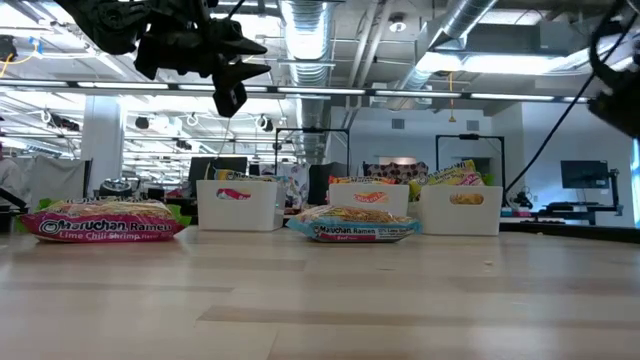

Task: Sort Maruchan noodles
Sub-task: Put the blue noodle pack into the left white bin

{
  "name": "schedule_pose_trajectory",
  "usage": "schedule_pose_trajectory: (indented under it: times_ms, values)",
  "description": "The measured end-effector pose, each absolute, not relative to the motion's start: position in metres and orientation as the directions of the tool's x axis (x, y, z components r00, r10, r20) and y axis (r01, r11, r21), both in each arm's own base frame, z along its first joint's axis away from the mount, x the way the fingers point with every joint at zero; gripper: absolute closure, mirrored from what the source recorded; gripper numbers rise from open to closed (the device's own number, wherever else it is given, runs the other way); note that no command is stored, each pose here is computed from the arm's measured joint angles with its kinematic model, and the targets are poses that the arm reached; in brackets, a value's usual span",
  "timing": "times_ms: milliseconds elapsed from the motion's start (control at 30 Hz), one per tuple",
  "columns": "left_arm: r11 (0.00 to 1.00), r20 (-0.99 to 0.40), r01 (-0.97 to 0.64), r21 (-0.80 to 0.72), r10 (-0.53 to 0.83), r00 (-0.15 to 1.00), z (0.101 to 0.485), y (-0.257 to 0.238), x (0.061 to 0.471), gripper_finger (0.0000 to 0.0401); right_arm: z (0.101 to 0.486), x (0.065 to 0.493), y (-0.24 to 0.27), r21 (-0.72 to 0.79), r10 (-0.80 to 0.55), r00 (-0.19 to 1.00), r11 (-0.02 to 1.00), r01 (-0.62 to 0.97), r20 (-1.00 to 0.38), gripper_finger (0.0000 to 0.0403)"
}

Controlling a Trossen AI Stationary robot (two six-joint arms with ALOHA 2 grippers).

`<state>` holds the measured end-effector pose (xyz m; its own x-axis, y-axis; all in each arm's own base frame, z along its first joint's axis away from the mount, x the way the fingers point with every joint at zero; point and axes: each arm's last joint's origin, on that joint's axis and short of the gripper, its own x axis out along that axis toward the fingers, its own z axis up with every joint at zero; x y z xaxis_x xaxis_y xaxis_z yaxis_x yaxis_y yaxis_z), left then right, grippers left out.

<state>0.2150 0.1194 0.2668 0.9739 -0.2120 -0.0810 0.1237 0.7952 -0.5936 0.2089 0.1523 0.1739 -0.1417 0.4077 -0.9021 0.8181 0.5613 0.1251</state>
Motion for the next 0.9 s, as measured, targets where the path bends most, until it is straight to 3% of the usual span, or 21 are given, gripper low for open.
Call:
schedule_pose_trajectory:
  times_ms: [600, 700, 900]
  values:
    - [0.790, -0.108, 0.103, -0.605, -0.209, 0.972, 0.263, 0.119, 0.215, 0.0297, 0.124, 0.227, 0.168, -0.025, 0.378, -0.323, 0.615, 0.788, -0.868, 0.0159]
    - [0.784, -0.118, 0.095, -0.613, -0.210, 0.970, 0.262, 0.119, 0.214, 0.0297, 0.124, 0.226, 0.169, -0.029, 0.394, -0.338, 0.614, 0.789, -0.855, 0.0205]
    - [0.788, -0.118, 0.097, -0.608, -0.210, 0.971, 0.262, 0.119, 0.214, 0.0297, 0.124, 0.226, 0.169, -0.027, 0.422, -0.355, 0.612, 0.790, -0.834, 0.0355]
